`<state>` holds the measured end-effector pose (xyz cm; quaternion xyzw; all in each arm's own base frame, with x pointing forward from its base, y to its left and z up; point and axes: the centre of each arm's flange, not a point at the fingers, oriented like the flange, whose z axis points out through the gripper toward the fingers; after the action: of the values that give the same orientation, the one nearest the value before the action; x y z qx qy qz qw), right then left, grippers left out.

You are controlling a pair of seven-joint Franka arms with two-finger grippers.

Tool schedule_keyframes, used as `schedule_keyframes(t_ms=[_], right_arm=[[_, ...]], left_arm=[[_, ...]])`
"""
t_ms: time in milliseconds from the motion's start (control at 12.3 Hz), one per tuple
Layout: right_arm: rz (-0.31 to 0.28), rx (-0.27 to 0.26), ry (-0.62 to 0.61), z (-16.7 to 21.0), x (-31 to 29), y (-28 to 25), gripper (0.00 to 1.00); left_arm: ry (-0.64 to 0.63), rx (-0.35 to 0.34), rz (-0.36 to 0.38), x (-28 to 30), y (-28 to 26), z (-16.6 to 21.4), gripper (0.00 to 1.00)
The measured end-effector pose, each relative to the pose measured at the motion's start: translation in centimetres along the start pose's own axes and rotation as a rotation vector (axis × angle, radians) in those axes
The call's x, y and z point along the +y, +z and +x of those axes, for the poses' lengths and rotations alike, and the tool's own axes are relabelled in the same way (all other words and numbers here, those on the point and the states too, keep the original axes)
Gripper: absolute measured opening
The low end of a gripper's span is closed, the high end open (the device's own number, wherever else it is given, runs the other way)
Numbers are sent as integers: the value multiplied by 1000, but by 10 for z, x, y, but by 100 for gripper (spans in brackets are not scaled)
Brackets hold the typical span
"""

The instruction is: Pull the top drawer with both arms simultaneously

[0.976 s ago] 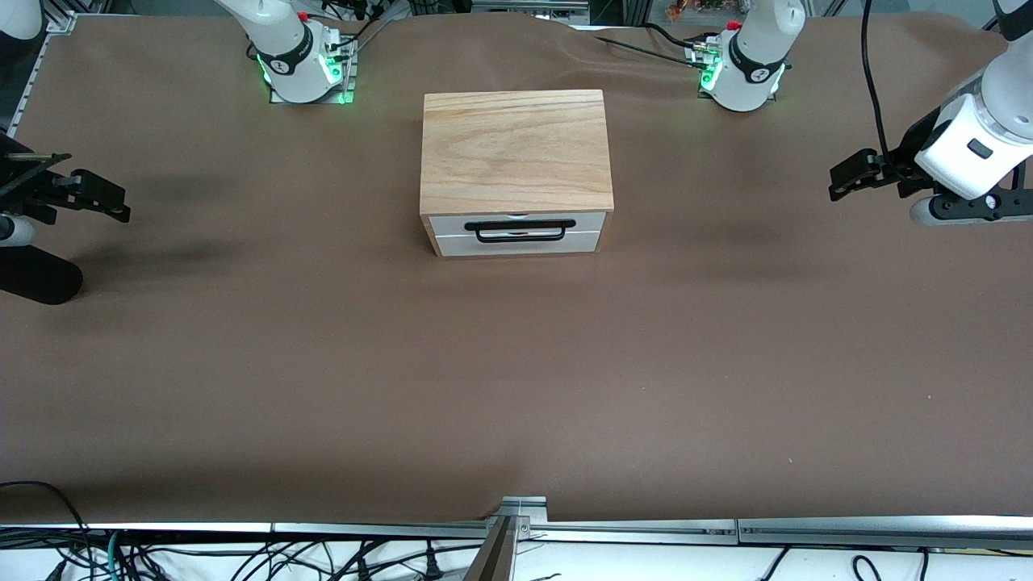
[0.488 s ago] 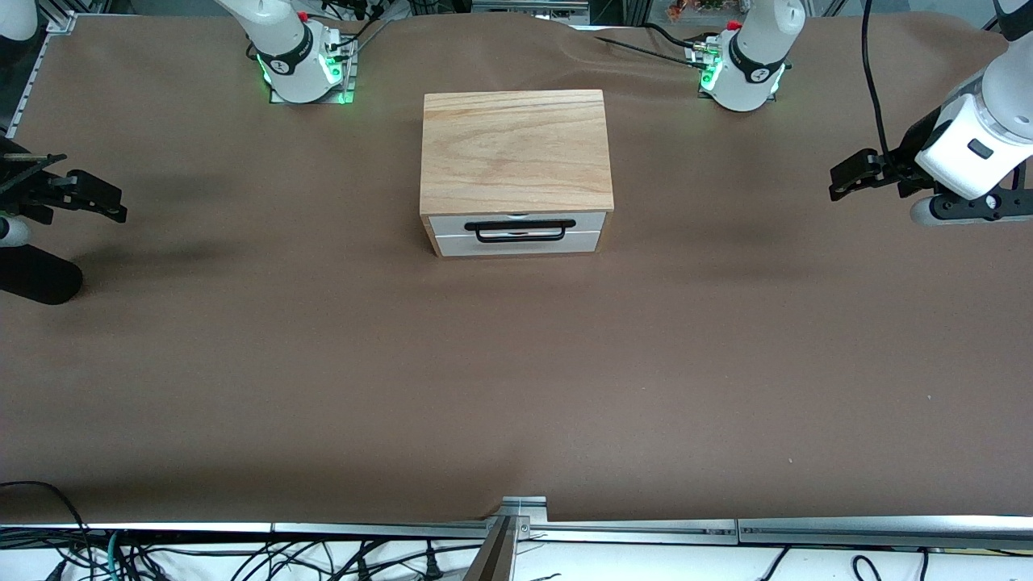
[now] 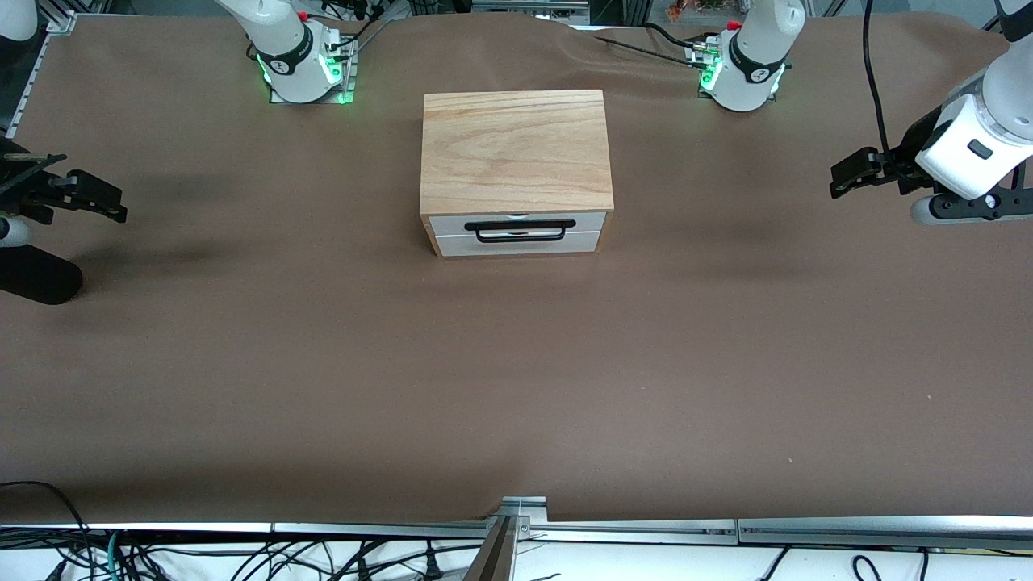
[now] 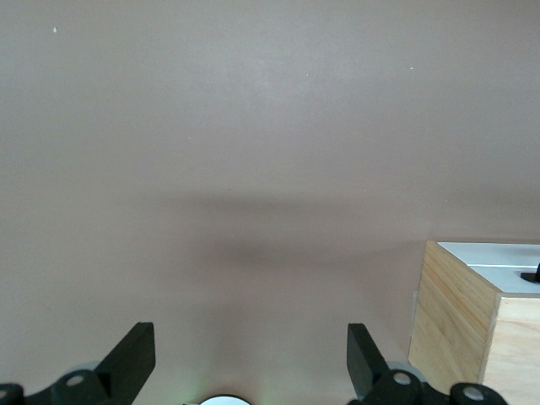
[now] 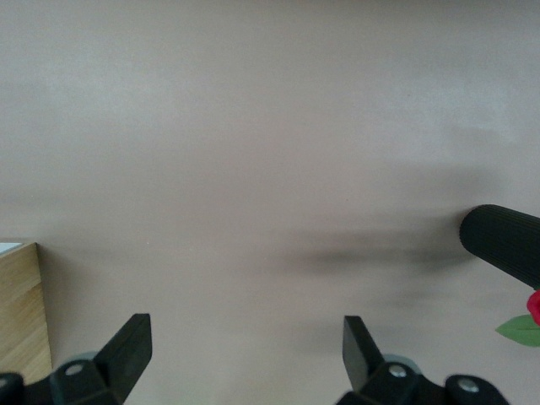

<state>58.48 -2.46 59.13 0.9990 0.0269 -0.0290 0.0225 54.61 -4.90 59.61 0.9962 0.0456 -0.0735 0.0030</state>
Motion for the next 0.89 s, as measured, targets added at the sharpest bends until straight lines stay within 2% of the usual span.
schedule_keyframes(t_ms=[895], right_arm=[[0, -1, 0, 0, 0, 0, 100]], left_arm=[[-2, -11, 2, -1, 1, -1, 100]])
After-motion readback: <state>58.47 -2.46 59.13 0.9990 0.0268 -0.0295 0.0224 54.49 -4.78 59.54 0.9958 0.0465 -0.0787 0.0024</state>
